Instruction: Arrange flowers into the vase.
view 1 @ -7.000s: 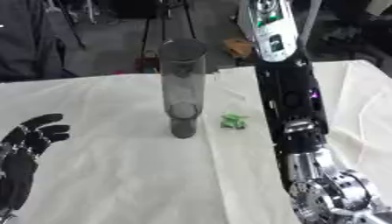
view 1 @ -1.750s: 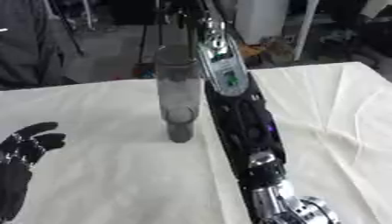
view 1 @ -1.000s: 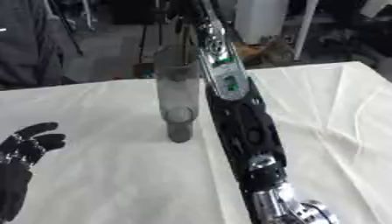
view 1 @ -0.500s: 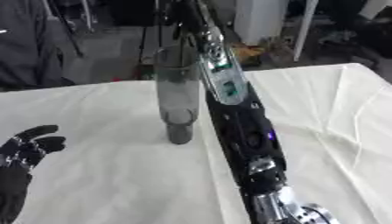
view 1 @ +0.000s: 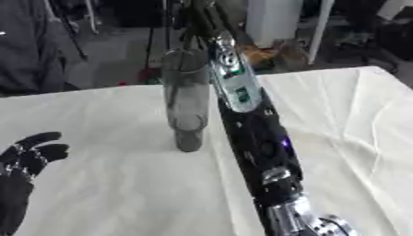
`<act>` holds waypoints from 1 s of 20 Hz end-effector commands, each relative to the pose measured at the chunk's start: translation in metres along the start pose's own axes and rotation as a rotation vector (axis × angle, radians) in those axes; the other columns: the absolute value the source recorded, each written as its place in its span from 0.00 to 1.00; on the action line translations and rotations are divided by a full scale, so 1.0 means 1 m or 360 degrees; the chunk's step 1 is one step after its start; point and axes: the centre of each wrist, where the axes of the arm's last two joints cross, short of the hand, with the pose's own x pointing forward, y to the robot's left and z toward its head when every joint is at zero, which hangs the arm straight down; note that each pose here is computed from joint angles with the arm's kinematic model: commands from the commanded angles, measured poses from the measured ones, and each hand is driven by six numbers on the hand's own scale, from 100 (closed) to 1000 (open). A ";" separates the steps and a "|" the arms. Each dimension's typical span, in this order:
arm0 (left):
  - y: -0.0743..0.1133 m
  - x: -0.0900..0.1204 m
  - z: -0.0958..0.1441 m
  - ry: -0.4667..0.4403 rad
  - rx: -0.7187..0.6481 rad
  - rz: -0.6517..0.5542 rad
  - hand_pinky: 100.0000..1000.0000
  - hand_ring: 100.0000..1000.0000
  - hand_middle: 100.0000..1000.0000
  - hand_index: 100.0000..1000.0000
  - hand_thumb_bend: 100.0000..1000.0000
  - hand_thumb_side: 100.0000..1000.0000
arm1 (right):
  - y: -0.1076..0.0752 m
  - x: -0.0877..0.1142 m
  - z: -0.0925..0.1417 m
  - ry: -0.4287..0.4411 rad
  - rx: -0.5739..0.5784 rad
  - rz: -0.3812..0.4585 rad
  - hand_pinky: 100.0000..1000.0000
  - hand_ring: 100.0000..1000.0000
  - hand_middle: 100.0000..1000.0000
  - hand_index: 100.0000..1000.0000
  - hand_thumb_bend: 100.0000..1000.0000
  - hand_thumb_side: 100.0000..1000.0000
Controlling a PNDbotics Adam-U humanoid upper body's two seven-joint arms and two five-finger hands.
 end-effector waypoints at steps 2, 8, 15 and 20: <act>0.004 0.005 -0.003 -0.0030 0.0009 -0.0024 0.74 0.70 0.73 0.77 0.82 0.98 | -0.006 0.008 -0.005 -0.0044 0.0008 0.0079 0.40 0.48 0.22 0.27 0.00 0.81; 0.004 0.005 -0.002 -0.0028 0.0010 -0.0026 0.74 0.70 0.73 0.77 0.82 0.98 | -0.007 0.006 -0.005 -0.0059 0.0045 0.0152 0.47 0.52 0.26 0.29 0.00 0.82; 0.004 0.004 -0.002 -0.0026 0.0012 -0.0027 0.74 0.70 0.73 0.77 0.82 0.98 | -0.006 0.005 -0.006 -0.0110 0.0128 0.0311 0.56 0.58 0.33 0.36 0.00 0.82; 0.004 0.004 -0.002 -0.0025 0.0013 -0.0028 0.74 0.70 0.73 0.77 0.82 0.98 | -0.009 0.003 -0.008 -0.0129 0.0165 0.0432 0.63 0.64 0.39 0.44 0.03 0.81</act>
